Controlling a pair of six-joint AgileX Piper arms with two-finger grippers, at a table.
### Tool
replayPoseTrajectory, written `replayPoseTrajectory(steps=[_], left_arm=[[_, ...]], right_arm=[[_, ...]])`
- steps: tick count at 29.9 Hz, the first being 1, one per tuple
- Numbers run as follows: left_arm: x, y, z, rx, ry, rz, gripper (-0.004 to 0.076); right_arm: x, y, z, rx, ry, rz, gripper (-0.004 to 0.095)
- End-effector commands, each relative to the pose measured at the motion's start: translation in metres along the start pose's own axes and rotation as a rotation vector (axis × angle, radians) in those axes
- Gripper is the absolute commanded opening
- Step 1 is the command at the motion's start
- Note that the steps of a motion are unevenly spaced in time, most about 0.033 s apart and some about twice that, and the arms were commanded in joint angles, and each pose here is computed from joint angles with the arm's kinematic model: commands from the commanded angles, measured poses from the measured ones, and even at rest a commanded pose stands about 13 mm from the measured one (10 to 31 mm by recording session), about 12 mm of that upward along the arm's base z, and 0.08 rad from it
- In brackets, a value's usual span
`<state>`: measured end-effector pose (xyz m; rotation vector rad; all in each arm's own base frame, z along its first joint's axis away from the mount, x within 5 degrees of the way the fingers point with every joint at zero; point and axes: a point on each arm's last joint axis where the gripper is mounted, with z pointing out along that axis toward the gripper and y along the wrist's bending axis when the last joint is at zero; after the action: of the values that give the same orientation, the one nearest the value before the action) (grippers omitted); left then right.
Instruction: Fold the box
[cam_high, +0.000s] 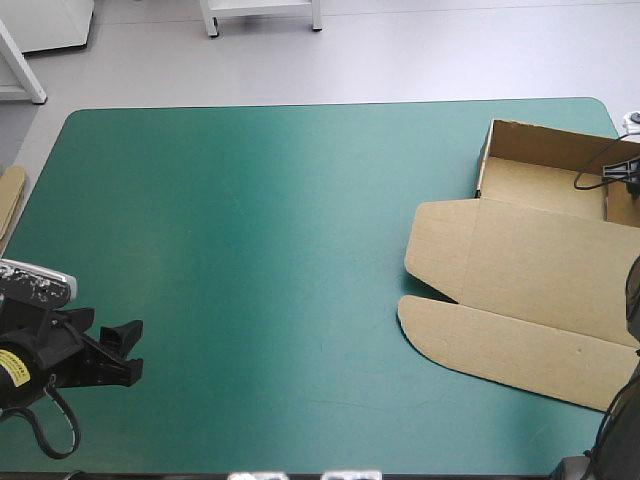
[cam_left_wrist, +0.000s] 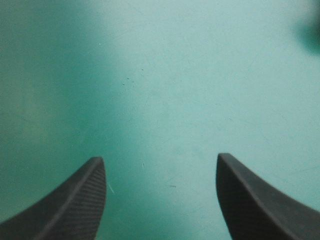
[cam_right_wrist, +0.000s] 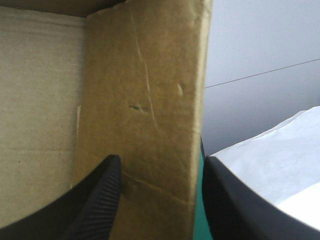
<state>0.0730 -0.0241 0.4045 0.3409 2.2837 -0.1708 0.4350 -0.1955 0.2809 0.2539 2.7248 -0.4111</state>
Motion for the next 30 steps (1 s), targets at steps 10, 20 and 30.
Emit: replayPoseTrajectory(steps=[10,20,30], left_arm=[[-0.007,0.0,-0.005,0.005,-0.056,-0.004,0.0459],[-0.01,0.0,-0.005,0.0,-0.082,-0.002,0.0459],[-0.021,0.002,-0.006,-0.025,-0.205,0.013,0.0459]], right_arm=[[-0.007,-0.018,-0.068,0.07,-0.172,0.023,0.0536],[0.017,-0.016,-0.182,-0.07,-0.317,0.122,0.0534],[0.069,0.058,-0.251,-0.369,-0.401,-0.036,0.0438]])
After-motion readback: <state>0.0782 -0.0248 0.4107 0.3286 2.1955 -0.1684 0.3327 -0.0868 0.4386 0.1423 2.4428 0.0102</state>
